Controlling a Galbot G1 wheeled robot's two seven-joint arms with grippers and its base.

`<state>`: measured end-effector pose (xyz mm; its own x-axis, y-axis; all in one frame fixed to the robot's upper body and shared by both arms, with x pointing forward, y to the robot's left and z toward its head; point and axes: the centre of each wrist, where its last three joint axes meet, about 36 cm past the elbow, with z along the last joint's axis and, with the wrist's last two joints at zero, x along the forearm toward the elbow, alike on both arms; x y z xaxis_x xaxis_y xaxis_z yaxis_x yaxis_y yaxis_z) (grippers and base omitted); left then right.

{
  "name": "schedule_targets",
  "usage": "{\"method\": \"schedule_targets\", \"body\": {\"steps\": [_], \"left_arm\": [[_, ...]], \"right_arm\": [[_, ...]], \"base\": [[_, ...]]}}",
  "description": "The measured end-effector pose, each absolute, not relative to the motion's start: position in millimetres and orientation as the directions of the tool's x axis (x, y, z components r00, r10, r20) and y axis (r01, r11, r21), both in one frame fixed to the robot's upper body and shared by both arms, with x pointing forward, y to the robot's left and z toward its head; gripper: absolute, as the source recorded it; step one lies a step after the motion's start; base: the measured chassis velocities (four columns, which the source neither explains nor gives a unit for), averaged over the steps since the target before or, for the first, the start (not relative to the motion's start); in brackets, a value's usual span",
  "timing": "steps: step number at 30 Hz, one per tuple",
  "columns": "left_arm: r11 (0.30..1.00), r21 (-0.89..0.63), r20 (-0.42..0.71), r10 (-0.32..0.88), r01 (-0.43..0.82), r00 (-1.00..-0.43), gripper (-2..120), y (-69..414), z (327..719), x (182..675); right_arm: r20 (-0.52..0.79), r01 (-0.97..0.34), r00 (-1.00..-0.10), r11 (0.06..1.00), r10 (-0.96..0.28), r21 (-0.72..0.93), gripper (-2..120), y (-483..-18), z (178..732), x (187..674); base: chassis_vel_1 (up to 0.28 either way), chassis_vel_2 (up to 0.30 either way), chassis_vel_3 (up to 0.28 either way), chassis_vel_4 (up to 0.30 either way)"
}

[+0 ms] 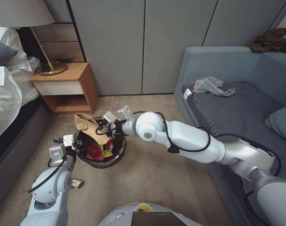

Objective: Pick up the trash bin, then pick up the garbage from the floor and place it into the trash bin.

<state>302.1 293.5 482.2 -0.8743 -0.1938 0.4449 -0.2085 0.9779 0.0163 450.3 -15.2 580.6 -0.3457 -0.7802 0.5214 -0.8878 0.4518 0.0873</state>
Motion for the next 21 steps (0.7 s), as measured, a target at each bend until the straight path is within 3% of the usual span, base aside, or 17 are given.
{"method": "schedule_targets", "body": {"steps": [7, 21], "left_arm": [[0.978, 0.019, 0.446, -0.194, -0.207, -0.874, 0, 294, 482, 301], [0.978, 0.024, 0.434, -0.195, -0.206, -0.879, 0, 295, 489, 297]], "right_arm": [[0.544, -0.891, -0.329, 0.445, -0.772, 0.093, 3, -15, 567, 448], [0.542, -0.87, -0.365, 0.485, -0.757, 0.093, 53, -19, 567, 452]], "base": [[0.0, 0.0, 0.0, 0.0], [0.0, 0.0, 0.0, 0.0]]}}
